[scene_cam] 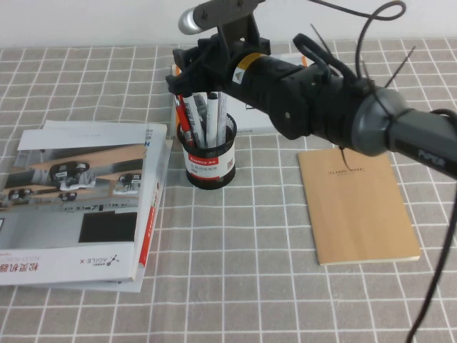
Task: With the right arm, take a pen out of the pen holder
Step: 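Take a marker out of the pen holder and lay it on the table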
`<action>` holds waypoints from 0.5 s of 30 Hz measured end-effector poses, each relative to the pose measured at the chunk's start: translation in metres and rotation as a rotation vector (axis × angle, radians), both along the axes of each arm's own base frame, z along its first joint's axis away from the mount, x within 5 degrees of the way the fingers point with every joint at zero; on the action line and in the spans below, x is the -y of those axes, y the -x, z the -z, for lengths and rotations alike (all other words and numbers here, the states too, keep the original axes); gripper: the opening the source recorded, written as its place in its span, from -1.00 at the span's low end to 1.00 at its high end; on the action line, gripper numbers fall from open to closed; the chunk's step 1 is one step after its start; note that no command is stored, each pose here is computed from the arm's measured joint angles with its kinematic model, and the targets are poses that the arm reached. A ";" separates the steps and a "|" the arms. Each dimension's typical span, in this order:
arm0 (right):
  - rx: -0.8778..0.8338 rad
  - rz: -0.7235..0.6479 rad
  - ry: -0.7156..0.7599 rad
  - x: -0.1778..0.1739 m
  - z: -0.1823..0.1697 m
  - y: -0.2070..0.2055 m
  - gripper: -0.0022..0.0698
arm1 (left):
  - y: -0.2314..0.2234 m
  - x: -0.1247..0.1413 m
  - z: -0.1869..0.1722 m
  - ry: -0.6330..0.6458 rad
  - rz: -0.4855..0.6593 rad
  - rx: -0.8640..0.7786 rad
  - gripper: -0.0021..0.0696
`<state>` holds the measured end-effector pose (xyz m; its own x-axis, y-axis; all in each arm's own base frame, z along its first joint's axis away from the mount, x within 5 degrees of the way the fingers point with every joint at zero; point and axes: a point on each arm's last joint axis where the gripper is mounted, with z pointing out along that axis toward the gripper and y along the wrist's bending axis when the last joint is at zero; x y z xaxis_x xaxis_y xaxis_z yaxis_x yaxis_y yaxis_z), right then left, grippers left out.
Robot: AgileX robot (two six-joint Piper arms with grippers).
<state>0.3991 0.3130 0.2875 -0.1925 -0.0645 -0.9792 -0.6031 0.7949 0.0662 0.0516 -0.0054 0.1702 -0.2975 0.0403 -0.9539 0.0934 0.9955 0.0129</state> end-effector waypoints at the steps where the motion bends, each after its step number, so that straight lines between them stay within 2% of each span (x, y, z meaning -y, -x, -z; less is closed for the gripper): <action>1: -0.004 -0.001 0.005 -0.002 0.002 -0.002 -0.11 | 0.000 0.000 0.000 0.000 0.000 0.000 -0.96; 6: -0.056 -0.004 0.049 -0.010 0.022 -0.012 -0.09 | 0.000 0.000 0.000 0.000 0.000 0.000 -0.96; 15: -0.089 -0.006 0.079 -0.014 0.035 -0.017 -0.07 | 0.000 0.000 0.000 0.000 0.000 0.000 -0.96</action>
<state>0.4164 0.3271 0.2526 -0.2779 -0.1420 -0.9500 -0.6027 0.7959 0.0573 0.0516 -0.0054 0.1702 -0.2975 0.0403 -0.9539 0.0934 0.9955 0.0129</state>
